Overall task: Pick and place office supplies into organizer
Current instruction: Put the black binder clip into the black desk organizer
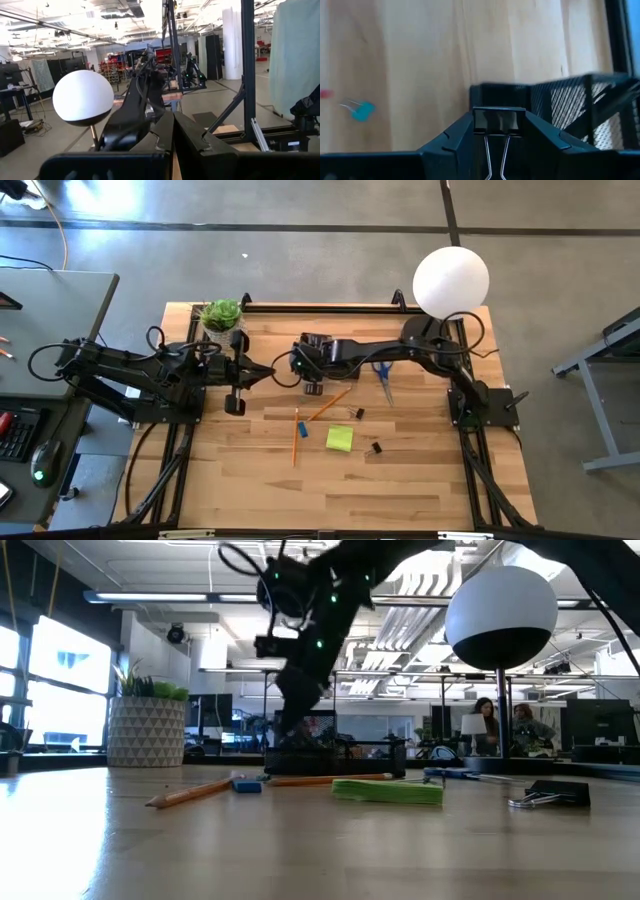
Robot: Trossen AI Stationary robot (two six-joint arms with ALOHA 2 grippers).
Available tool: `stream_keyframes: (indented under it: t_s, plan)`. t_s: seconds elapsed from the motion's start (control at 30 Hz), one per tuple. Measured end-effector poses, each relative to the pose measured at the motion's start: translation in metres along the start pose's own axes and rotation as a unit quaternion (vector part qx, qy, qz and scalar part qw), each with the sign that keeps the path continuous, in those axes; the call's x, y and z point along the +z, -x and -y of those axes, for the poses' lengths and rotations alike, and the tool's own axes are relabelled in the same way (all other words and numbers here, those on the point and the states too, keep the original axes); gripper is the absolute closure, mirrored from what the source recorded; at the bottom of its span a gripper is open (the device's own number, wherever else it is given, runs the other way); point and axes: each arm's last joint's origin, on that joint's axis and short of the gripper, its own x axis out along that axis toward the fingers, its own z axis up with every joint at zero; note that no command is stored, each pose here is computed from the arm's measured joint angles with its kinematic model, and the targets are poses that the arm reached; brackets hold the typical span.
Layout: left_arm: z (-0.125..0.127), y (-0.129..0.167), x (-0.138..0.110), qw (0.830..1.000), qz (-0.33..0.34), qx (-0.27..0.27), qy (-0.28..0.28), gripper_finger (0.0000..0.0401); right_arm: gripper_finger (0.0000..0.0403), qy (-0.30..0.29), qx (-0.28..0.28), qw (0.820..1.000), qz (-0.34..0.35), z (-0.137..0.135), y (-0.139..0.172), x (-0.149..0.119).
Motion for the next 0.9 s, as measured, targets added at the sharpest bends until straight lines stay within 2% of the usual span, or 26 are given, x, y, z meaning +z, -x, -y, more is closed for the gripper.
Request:
stream_keyframes:
  t_s: [0.17,0.27,0.43,0.7,0.9]
  plan:
    - [0.0,0.0,0.0,1.0,0.001,0.0,-0.007,0.04,0.0266,-0.007,-0.024,1.0,0.0,0.001,-0.017,-0.013]
    - [0.0,0.0,0.0,1.0,0.001,0.0,-0.008,0.04,0.0265,-0.012,-0.017,1.0,0.015,0.001,-0.022,-0.014]
    - [0.0,0.0,0.0,1.0,0.001,0.0,-0.008,0.04,0.0258,-0.021,-0.008,1.0,0.011,-0.001,-0.023,-0.017]
    - [0.0,0.0,0.0,1.0,0.001,0.0,-0.008,0.04,0.0226,-0.027,-0.005,1.0,0.004,-0.004,-0.022,-0.018]
    - [0.0,0.0,0.0,1.0,0.001,0.0,-0.009,0.04,0.0221,-0.027,0.0,1.0,-0.003,-0.008,-0.02,-0.019]
